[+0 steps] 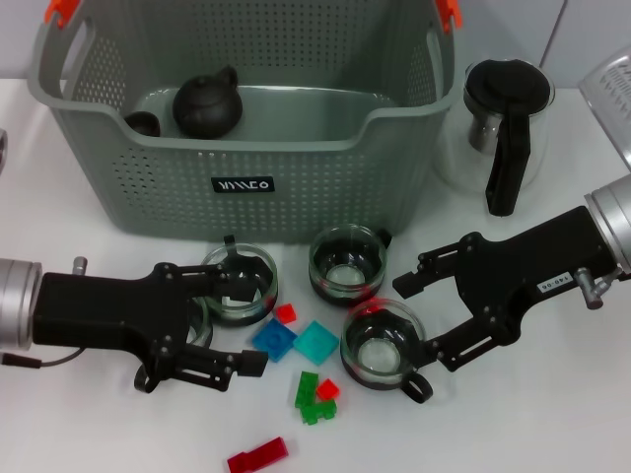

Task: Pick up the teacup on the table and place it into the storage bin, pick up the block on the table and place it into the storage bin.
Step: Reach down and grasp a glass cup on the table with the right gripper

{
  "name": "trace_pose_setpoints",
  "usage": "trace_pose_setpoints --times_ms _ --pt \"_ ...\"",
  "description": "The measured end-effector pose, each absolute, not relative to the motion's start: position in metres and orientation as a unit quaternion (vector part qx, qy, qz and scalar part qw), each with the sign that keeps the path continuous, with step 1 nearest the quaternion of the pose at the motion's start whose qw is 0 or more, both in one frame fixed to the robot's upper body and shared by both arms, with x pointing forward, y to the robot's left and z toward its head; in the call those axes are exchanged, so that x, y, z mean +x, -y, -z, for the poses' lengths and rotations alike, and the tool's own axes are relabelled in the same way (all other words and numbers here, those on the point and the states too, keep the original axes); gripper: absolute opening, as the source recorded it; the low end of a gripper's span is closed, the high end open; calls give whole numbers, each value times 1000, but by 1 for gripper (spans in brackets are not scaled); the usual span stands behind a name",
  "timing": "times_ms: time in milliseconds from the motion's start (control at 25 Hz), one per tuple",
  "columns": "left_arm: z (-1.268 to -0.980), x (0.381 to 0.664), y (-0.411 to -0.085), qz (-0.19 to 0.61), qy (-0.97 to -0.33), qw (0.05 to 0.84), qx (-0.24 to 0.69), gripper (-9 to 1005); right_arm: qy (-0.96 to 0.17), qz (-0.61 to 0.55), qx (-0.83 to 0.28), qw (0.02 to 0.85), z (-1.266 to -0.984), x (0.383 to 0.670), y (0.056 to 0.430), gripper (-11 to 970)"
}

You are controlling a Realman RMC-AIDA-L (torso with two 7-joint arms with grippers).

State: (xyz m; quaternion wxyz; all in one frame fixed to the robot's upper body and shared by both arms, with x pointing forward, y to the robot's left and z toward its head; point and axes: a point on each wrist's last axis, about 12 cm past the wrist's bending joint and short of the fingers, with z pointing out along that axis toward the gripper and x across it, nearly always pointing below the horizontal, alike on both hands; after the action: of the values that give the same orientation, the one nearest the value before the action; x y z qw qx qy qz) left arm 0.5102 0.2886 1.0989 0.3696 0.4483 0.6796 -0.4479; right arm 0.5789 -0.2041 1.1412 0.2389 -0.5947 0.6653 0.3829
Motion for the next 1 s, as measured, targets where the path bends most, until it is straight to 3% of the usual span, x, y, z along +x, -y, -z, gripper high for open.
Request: trace_pose_setpoints --times_ms 1000 --pt "-1091 497 -296 455 -691 356 435 925 -704 -262 -657 59 -1166 585 123 882"
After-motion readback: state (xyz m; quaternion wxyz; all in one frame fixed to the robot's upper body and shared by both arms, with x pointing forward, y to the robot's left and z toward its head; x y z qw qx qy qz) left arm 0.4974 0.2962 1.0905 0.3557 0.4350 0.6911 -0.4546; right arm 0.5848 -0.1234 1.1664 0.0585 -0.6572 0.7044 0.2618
